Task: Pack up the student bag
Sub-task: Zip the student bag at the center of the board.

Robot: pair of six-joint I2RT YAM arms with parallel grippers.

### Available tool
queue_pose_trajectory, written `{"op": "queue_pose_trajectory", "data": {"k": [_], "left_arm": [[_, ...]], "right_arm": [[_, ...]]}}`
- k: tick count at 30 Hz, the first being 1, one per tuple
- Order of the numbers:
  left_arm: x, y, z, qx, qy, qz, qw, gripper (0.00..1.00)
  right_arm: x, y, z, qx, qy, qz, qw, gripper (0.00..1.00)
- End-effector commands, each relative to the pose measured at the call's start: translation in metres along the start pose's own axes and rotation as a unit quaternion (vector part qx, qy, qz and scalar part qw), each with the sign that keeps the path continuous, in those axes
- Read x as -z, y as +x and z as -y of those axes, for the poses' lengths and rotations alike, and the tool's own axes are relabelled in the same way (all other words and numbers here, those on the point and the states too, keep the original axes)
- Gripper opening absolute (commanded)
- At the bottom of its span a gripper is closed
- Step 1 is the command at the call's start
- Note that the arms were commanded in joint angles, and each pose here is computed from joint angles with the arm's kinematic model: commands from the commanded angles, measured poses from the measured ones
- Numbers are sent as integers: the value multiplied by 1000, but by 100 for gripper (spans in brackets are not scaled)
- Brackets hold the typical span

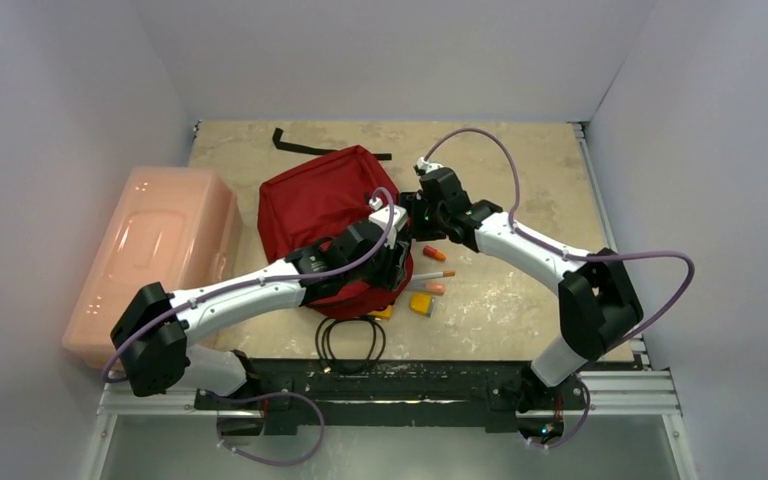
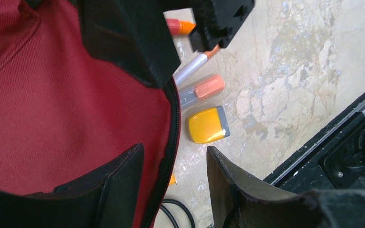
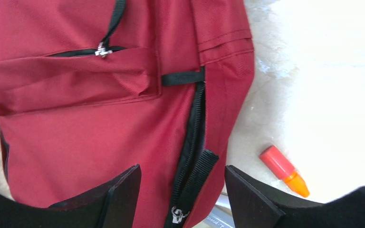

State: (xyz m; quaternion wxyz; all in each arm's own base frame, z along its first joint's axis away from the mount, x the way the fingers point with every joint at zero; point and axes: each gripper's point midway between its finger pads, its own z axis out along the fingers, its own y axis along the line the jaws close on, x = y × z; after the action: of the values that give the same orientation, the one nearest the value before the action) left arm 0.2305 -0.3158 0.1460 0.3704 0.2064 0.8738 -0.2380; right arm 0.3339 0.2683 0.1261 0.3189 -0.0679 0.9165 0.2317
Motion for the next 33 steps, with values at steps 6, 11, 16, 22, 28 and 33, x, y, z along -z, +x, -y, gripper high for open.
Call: {"op": "queue_pose_trajectory", "data": {"k": [6, 11, 16, 22, 28, 33], "left_arm": [[-1, -1, -2, 18, -2, 16, 1000, 50], [-2, -1, -3, 13, -6, 16, 1000, 51], [-1, -1, -2, 10, -3, 14, 1000, 51], [-6, -1, -2, 0, -8, 7, 1000, 53], [-11, -2, -1, -8, -12, 1, 1000, 54], [-8, -2, -1, -7, -10, 3, 1000, 55]], "right_arm": [[11, -28, 8, 3, 68, 57, 996, 49], [4, -26, 3, 6, 57, 54, 997, 44], [6, -32, -1, 14, 65, 65, 996, 36], [7, -32, -4, 21, 69, 66, 995, 11], [8, -33, -3, 21, 72, 68, 995, 0], [6, -33, -8, 50, 56, 59, 995, 7]]}}
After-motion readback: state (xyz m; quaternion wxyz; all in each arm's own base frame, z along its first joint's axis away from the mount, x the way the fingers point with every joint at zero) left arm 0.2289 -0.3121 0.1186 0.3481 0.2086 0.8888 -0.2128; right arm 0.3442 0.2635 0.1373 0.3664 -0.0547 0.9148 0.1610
